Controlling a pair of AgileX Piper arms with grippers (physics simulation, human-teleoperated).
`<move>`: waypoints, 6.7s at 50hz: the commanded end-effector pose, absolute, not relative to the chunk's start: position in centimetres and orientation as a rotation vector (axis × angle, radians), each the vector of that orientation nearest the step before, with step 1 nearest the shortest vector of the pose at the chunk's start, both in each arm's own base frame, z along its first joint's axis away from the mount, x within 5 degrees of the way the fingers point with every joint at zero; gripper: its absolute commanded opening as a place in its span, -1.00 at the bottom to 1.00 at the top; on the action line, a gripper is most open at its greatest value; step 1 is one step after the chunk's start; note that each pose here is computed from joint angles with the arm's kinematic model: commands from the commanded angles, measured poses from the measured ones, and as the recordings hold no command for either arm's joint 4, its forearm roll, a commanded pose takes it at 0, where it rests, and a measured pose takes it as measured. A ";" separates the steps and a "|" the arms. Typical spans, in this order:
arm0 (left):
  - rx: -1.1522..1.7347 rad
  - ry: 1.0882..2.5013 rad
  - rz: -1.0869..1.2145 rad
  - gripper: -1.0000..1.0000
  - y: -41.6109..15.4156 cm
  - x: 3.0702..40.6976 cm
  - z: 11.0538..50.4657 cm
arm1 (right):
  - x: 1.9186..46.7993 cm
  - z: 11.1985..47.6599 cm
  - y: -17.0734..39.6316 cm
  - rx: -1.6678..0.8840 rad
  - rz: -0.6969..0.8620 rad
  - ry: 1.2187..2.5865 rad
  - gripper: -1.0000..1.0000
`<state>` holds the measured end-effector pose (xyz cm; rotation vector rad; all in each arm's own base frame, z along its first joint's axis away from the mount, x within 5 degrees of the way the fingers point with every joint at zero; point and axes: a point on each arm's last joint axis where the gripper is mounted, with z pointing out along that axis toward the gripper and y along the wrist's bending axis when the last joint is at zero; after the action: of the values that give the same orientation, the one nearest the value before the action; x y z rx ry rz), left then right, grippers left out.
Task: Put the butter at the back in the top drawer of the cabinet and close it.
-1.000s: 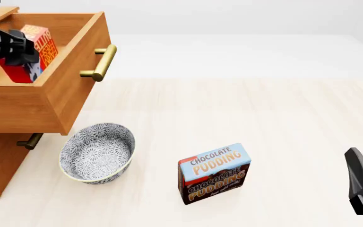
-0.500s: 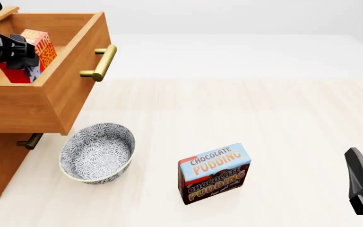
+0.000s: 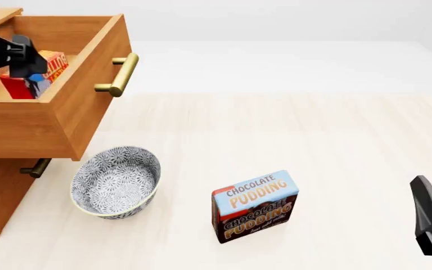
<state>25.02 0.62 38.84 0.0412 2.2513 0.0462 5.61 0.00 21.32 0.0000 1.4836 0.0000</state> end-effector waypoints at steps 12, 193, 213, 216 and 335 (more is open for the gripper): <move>0.106 2.112 0.010 1.00 -0.9 21.5 44.3 | 5.6 21.3 0.0 0.000 0.000 1.484 1.00; 0.221 2.143 -0.349 1.00 -12.7 29.8 31.7 | 5.6 21.3 0.0 0.000 0.000 1.484 1.00; 0.156 2.147 -0.324 1.00 -10.8 29.7 31.5 | 5.6 21.3 0.0 0.000 0.000 1.484 1.00; 0.145 2.148 -0.318 1.00 -10.5 29.7 31.4 | 5.6 21.3 0.0 0.000 0.000 1.484 1.00; -0.262 2.096 -0.194 1.00 -1.0 26.4 30.7 | 5.6 21.3 0.0 0.000 0.000 1.484 1.00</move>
<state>26.82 -1.49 30.31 -0.2407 2.1067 -0.2020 5.61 0.00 21.32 0.0000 1.4836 0.0000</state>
